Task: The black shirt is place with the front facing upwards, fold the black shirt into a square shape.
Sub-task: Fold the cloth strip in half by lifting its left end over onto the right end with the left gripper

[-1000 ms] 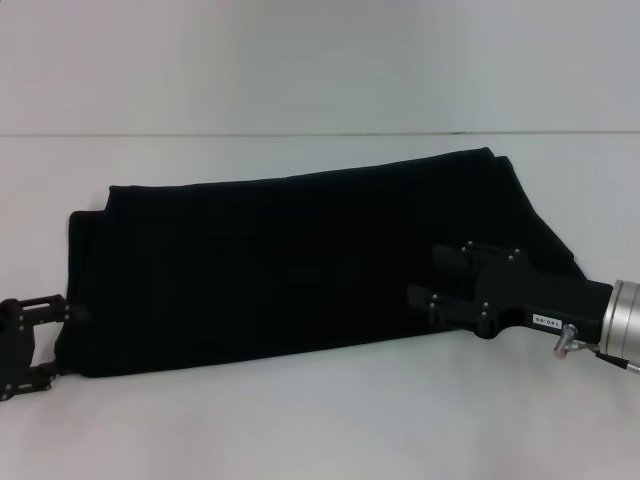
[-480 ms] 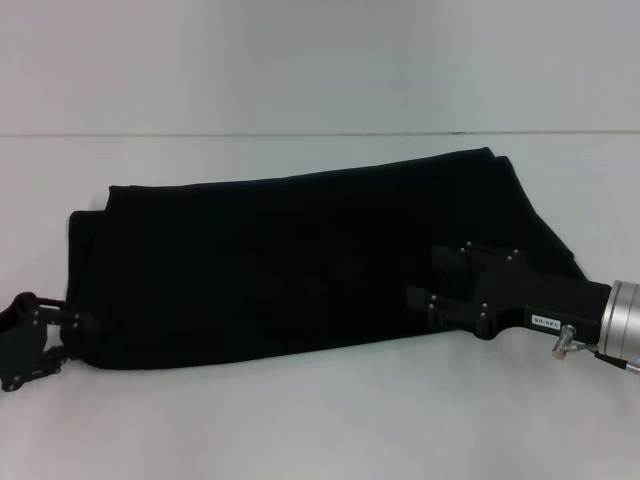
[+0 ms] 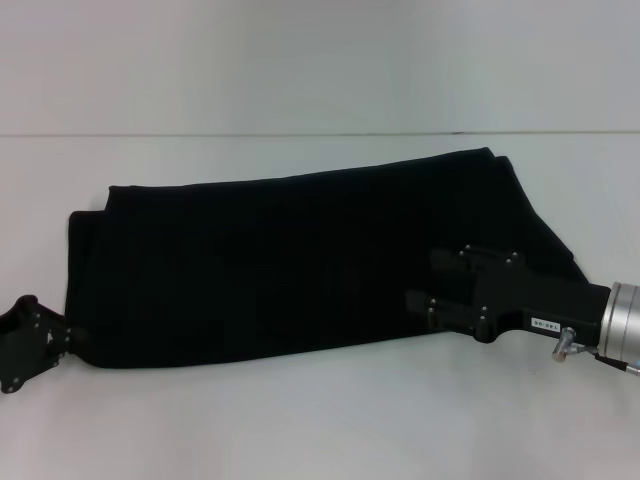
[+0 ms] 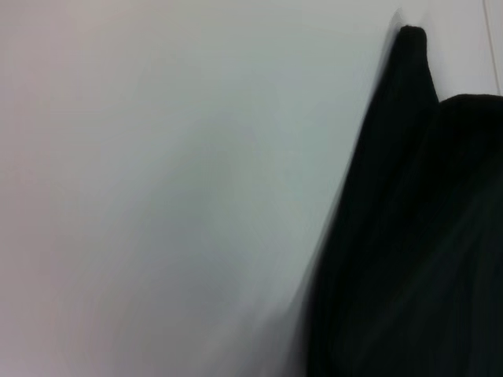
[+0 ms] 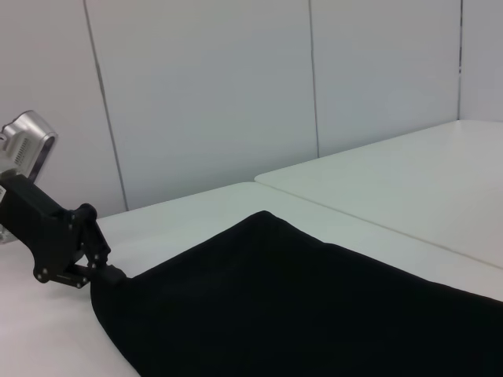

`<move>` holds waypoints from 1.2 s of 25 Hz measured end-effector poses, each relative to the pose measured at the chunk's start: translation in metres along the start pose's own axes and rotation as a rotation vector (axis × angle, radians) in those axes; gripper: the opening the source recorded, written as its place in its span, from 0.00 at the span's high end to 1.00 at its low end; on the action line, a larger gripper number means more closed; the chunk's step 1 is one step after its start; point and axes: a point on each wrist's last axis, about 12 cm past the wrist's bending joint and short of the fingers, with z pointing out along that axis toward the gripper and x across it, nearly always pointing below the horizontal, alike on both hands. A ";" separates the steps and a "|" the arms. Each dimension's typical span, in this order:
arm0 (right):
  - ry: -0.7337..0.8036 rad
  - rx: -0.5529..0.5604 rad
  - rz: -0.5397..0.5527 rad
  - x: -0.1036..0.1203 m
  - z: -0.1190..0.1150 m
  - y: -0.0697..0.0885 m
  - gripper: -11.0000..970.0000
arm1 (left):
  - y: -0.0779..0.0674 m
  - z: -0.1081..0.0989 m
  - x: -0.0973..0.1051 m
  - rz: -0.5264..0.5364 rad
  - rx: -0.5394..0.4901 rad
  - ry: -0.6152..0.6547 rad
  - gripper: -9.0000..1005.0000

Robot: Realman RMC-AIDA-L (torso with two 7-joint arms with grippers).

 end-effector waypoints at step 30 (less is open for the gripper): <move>0.060 -0.004 -0.011 0.009 -0.005 0.001 0.26 | -0.080 -0.050 -0.058 0.279 0.178 -0.197 0.96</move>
